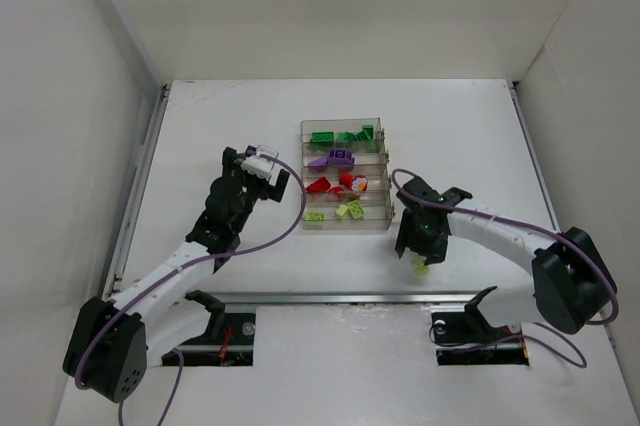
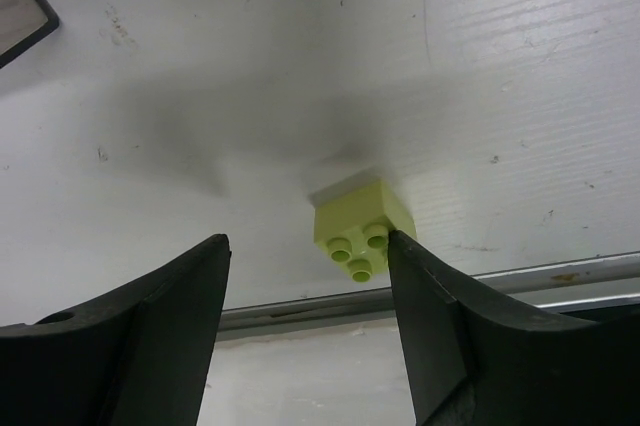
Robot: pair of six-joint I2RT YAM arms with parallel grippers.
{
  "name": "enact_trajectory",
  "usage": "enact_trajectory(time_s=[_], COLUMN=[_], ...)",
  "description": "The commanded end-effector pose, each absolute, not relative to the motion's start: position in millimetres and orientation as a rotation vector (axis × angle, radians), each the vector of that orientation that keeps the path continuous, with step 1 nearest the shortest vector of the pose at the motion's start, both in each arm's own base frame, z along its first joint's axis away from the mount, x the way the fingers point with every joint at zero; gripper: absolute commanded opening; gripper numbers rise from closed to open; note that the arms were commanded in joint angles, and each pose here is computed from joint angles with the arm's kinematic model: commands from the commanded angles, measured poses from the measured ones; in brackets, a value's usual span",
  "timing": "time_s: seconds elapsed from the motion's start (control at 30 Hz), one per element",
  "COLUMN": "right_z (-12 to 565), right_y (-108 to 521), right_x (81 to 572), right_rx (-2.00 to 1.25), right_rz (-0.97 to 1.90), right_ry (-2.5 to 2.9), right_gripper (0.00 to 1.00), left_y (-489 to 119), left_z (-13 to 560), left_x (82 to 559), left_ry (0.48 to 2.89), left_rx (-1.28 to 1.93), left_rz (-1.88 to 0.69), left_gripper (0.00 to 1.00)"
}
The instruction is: Sort the legos into containers by color
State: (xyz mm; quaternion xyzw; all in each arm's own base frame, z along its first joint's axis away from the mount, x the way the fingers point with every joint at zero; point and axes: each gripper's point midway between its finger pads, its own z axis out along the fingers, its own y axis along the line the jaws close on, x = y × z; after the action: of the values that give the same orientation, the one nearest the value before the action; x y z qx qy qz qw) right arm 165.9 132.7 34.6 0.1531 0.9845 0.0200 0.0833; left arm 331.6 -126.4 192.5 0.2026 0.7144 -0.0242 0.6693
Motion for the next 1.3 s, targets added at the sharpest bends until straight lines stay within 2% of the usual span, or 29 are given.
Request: enact_trajectory(time_s=[0.0, 0.03, 0.2, 0.3, 0.47, 0.57, 0.77, 0.93, 0.97, 1.03, 1.13, 1.27], right_z=[38.6, 40.1, 66.8, 69.5, 38.0, 23.6, 28.6, 31.6, 31.6, 32.8, 31.6, 22.8], right_y=[142.5, 135.5, 129.3, 128.5, 122.9, 124.1, 120.0, 127.4, 127.0, 130.2, 133.8, 137.4], right_x=[169.6, 163.5, 171.9, 174.1, 152.5, 158.9, 163.9, 171.6, 171.5, 172.7, 171.2, 165.4], right_rx=[0.447, 0.448, 0.48, 0.508, 0.524, 0.554, 0.607, 0.472, 0.457, 0.456, 0.428, 0.377], right_rz=[0.105, 0.064, 0.037, 0.04, 0.005, 0.027, 0.04, 0.097, 0.095, 0.108, 0.121, 0.1], right_ry=[2.917, 2.929, 2.861, 2.836, 2.92, 2.911, 2.838, 2.825, 2.827, 2.833, 2.861, 2.925], right_gripper=[0.69, 0.74, 0.84, 0.86, 0.89, 0.93, 0.95, 0.8, 0.73, 0.66, 0.64, 0.68], left_y=[-126.5, -126.5, -126.5, -126.5, -126.5, -126.3, -126.3, -128.1, -128.1, -127.7, -127.1, -127.1], left_z=[211.2, 211.2, 211.2, 211.2, 211.2, 208.9, 208.9, 208.9, 208.9, 212.0, 209.8, 209.8], left_x=[331.8, 331.8, 331.8, 331.8, 331.8, 331.4, 331.4, 330.9, 330.9, 330.1, 329.8, 329.8], left_ry=[1.543, 1.543, 1.543, 1.543, 1.543, 1.551, 1.551, 1.549, 1.549, 1.541, 1.547, 1.547], left_rx=[0.419, 0.419, 0.419, 0.419, 0.419, 0.422, 0.422, 0.43, 0.43, 0.427, 0.437, 0.437], left_rz=[-0.067, -0.067, -0.067, -0.067, -0.067, -0.066, -0.066, -0.075, -0.075, -0.076, -0.067, -0.067], left_gripper=[0.95, 0.95, 0.95, 0.95, 0.95, 0.95, 0.95, 0.95, 0.95, 0.95, 0.95, 0.95])
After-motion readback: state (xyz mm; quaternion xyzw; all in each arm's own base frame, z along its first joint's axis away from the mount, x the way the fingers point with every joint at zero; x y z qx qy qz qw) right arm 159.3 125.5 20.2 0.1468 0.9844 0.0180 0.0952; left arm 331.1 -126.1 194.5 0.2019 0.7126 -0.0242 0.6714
